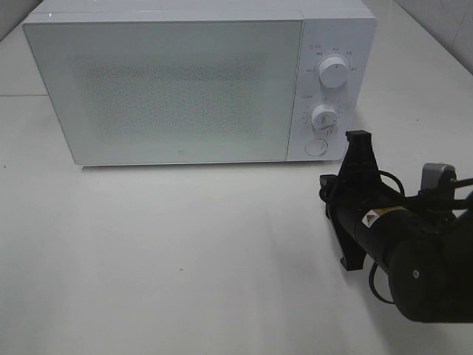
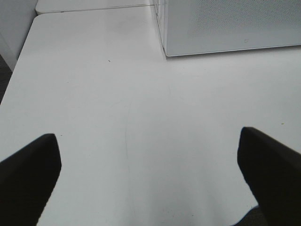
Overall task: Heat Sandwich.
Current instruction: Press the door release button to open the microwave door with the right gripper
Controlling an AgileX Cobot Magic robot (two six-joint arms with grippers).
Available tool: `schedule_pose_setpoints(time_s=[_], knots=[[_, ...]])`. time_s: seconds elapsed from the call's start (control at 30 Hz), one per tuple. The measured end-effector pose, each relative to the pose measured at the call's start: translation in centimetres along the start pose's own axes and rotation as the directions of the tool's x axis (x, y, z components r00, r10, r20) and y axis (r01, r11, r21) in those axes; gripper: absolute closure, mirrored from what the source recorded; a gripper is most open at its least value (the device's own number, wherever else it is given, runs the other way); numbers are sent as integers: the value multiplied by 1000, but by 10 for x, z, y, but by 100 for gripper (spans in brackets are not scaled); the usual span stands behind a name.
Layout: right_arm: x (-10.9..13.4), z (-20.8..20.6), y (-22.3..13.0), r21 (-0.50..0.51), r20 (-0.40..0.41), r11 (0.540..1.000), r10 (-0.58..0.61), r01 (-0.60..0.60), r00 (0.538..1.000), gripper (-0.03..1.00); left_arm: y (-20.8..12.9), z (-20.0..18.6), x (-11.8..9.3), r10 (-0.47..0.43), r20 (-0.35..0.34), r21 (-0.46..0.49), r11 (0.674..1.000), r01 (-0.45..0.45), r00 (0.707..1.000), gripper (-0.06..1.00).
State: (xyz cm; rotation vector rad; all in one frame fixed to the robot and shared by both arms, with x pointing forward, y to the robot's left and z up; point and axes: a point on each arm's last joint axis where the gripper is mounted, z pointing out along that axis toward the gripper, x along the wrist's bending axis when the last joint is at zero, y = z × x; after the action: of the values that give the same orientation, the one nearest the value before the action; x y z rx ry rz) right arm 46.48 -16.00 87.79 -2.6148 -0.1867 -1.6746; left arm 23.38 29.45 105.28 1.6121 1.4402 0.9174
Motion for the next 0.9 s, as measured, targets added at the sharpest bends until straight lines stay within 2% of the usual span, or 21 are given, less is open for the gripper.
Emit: schedule_pose_setpoints(time_s=[0.43,0.9], knots=[[18,56,9,3,19,1000,25,-25,1000,96,0,0,0,0,0,0,1000,0,1000,-2],[30,83,22,-5,43,999,44,-44,998,96,0,0,0,0,0,0,1000,0,1000,-2]])
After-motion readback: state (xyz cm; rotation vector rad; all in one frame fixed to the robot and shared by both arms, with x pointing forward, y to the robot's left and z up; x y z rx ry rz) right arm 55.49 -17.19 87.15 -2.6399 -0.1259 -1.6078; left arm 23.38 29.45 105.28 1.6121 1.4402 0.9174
